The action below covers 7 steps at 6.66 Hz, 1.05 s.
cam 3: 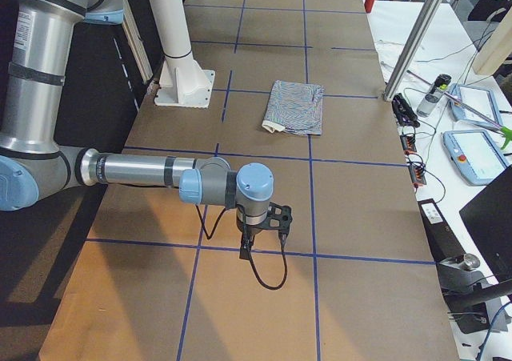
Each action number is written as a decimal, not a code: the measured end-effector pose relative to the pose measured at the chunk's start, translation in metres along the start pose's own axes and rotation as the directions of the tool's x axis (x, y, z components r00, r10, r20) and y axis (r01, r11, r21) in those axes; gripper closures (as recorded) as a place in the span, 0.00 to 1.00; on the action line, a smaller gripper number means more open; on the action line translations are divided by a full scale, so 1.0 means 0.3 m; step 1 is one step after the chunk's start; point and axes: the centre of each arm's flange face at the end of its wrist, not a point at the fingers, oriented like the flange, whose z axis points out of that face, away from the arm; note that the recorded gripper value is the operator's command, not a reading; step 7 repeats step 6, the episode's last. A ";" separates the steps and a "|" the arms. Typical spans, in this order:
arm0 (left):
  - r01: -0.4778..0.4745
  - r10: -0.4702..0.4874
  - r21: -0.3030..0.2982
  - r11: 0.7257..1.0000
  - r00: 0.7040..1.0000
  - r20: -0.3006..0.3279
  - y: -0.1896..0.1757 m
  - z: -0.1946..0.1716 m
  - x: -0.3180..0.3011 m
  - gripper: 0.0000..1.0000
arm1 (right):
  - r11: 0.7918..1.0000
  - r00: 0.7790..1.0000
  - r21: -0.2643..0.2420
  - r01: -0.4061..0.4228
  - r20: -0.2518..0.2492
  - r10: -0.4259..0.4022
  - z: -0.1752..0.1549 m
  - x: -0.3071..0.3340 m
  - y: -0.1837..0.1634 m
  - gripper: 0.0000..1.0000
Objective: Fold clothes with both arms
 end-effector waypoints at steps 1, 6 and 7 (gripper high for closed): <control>-0.001 0.001 -0.001 1.000 1.000 0.000 -0.001 0.002 0.001 0.00 | 1.000 1.000 -0.003 -0.003 0.000 0.003 0.004 0.004 0.003 0.00; -0.046 0.046 0.038 0.998 0.999 0.007 -0.020 -0.010 0.019 0.00 | 1.000 1.000 -0.003 -0.003 -0.001 0.003 0.007 0.007 0.005 0.00; -0.046 0.046 0.038 0.998 0.999 0.007 -0.020 -0.010 0.019 0.00 | 1.000 1.000 -0.003 -0.003 -0.001 0.003 0.007 0.007 0.005 0.00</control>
